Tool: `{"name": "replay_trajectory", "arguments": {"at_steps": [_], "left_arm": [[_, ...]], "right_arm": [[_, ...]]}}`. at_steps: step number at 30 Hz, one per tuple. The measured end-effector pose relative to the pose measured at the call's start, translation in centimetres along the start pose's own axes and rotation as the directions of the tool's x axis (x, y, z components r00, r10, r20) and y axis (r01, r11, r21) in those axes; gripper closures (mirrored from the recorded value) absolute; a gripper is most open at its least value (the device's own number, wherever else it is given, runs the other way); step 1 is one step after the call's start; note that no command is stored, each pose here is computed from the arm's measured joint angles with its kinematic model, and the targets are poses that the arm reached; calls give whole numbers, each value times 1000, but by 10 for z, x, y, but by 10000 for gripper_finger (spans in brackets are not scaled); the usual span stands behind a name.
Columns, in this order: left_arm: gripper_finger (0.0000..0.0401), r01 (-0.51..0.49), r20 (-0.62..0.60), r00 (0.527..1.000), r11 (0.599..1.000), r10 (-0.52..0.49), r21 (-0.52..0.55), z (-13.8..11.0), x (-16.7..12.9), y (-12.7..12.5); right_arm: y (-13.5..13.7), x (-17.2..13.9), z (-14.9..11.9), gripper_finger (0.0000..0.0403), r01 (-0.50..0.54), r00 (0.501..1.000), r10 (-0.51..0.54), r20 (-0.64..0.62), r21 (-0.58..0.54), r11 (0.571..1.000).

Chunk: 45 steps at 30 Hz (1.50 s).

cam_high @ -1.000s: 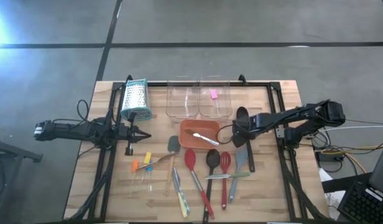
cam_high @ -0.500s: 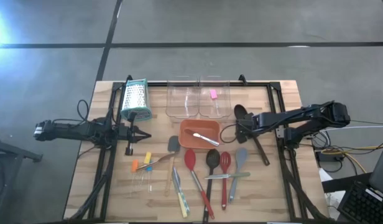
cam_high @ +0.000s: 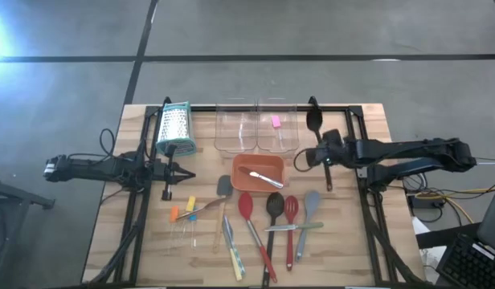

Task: Pick & Place Kitchen Items
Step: Put the black serving spoon into the left transparent bin

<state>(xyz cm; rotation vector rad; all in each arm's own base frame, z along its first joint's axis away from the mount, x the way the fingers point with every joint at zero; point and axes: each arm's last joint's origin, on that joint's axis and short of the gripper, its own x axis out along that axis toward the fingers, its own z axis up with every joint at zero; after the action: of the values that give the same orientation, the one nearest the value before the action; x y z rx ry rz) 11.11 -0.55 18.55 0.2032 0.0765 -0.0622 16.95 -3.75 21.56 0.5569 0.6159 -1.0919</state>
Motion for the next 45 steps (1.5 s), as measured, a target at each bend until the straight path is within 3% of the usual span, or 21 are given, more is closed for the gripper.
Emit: {"name": "replay_trajectory", "arguments": {"at_steps": [6, 12, 16, 22, 28, 31, 39, 45], "left_arm": [[382, 0, 0, 1000, 1000, 0, 0, 0, 0, 0], [382, 0, 0, 1000, 1000, 0, 0, 0, 0, 0], [382, 0, 0, 1000, 1000, 0, 0, 0, 0, 0], [382, 10, -57, 998, 999, -12, -32, -4, -1, -1], [382, 23, -166, 986, 997, -34, -71, -15, -1, -3], [382, 29, -204, 978, 997, -42, -69, -19, -2, -4], [382, 32, -229, 972, 997, -47, -70, -21, -2, -4], [382, -5, -162, 987, 999, -2, -43, -15, 0, -2]], "right_arm": [[13, -23, 30, 339, -165, 937, 177, 300, -67, 984], [33, -37, 39, 339, -252, 849, 331, 411, -235, 939], [43, -45, 39, 339, -310, 807, 432, 404, -333, 890], [59, -61, 37, 339, -423, 688, 611, 392, -467, 776], [78, -76, 35, 339, -524, 500, 781, 375, -587, 617], [85, -78, 33, 339, -541, 444, 815, 371, -614, 574], [108, -80, 37, 339, -575, 384, 863, 329, -646, 502], [137, -74, 37, 339, -565, 379, 885, 268, -691, 451]]}}
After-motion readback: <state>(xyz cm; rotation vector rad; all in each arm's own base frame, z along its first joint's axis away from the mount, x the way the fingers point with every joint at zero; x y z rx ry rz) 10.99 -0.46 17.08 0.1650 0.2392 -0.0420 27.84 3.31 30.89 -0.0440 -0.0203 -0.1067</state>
